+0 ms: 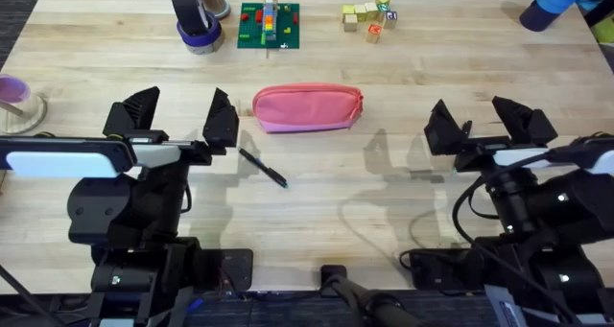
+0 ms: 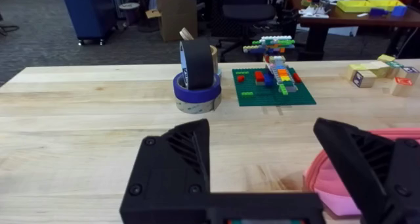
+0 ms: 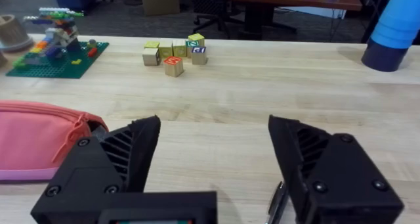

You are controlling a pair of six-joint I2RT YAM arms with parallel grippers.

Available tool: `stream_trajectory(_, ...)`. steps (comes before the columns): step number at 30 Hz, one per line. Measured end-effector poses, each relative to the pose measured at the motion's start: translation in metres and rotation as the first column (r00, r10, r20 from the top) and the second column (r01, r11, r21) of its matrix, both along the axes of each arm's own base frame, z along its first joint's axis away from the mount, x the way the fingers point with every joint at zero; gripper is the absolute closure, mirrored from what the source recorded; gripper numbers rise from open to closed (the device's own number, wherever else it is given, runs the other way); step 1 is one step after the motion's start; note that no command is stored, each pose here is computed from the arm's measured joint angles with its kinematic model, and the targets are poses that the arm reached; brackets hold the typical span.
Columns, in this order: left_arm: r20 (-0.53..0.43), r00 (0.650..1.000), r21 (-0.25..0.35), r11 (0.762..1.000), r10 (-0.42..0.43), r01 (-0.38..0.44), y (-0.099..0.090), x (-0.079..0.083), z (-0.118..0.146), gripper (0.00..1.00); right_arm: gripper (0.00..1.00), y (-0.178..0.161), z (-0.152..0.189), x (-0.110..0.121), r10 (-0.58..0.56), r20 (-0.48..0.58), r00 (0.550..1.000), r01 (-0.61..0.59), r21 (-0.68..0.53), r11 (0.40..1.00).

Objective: Unzip the bag, pick up the pens from the table one at a time and place them inside, then zip the bag closed.

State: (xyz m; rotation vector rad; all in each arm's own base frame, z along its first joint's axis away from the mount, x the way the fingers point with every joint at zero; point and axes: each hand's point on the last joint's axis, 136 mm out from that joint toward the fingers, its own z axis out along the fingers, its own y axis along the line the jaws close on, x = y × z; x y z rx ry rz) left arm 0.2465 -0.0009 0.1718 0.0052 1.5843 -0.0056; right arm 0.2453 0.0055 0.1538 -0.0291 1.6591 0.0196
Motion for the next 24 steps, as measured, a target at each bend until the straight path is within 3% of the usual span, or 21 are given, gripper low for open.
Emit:
stream_trajectory(15,-0.005,1.000,-0.005,1.000,0.000,0.000,0.000,0.000,-0.001,0.008,0.005,0.000,-0.002,0.000,0.000,-0.009,1.000,0.000,0.004,1.000)
stream_trajectory(20,-0.099,0.995,-0.078,0.997,0.001,-0.008,0.000,-0.005,-0.012,0.008,0.006,0.001,-0.003,-0.006,0.000,-0.070,0.998,0.003,0.039,0.999)
stream_trajectory(24,-0.123,0.992,-0.132,0.991,0.001,-0.018,0.000,-0.013,0.017,0.008,0.006,0.001,-0.001,-0.016,-0.001,-0.208,0.978,0.013,0.054,0.998)
